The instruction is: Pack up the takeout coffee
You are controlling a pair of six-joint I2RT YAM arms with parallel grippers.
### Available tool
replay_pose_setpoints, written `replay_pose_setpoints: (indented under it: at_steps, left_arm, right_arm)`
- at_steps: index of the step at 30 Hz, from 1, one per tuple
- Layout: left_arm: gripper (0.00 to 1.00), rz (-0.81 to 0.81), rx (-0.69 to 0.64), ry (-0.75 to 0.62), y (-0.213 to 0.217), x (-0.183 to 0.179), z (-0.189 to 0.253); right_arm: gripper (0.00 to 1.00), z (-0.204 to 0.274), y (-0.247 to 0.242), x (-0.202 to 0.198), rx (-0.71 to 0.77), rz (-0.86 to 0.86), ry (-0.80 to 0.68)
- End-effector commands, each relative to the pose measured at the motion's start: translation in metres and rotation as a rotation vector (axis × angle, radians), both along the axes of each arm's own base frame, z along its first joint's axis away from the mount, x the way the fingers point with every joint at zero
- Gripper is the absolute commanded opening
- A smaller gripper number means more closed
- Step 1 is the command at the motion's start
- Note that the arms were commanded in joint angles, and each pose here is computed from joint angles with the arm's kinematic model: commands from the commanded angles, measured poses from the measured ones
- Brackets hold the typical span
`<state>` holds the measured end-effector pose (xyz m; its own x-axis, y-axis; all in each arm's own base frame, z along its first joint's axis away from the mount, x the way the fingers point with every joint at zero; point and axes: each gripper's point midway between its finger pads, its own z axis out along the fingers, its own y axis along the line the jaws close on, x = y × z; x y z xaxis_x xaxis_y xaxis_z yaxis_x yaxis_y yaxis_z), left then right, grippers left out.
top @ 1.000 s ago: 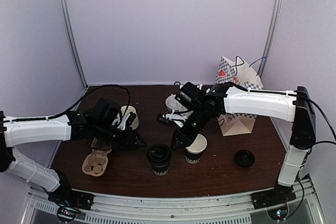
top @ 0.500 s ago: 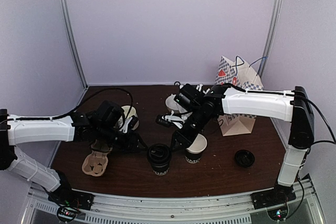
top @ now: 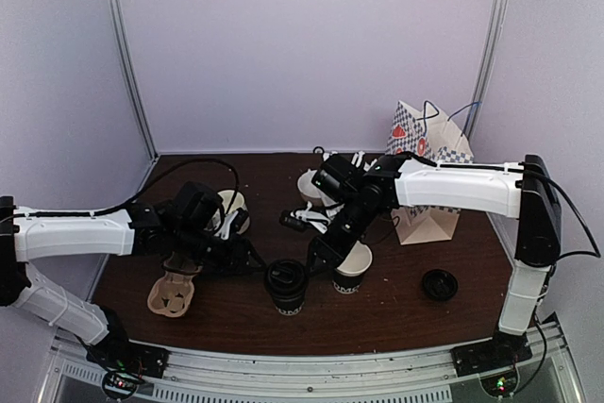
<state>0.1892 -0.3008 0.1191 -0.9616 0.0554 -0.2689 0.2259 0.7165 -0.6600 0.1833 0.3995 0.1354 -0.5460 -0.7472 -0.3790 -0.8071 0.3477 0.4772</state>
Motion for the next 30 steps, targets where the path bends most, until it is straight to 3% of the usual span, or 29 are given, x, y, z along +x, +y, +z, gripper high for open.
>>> replay_pose_setpoints:
  at_steps: [1,8,30]
  left_arm:
    - [0.44,-0.019,-0.028,-0.015,-0.004,-0.006,0.009]
    - [0.46,-0.011,-0.019,-0.029,-0.001,-0.007,0.014]
    - [0.45,-0.009,0.086,0.049,0.008,-0.013,-0.034]
  right_arm:
    - [0.18,0.000,0.004,-0.004,0.021,0.013,0.026]
    - [0.20,-0.002,0.004,-0.005,0.021,0.015,0.038]
    - [0.25,-0.020,0.004,0.003,-0.015,-0.020,0.083]
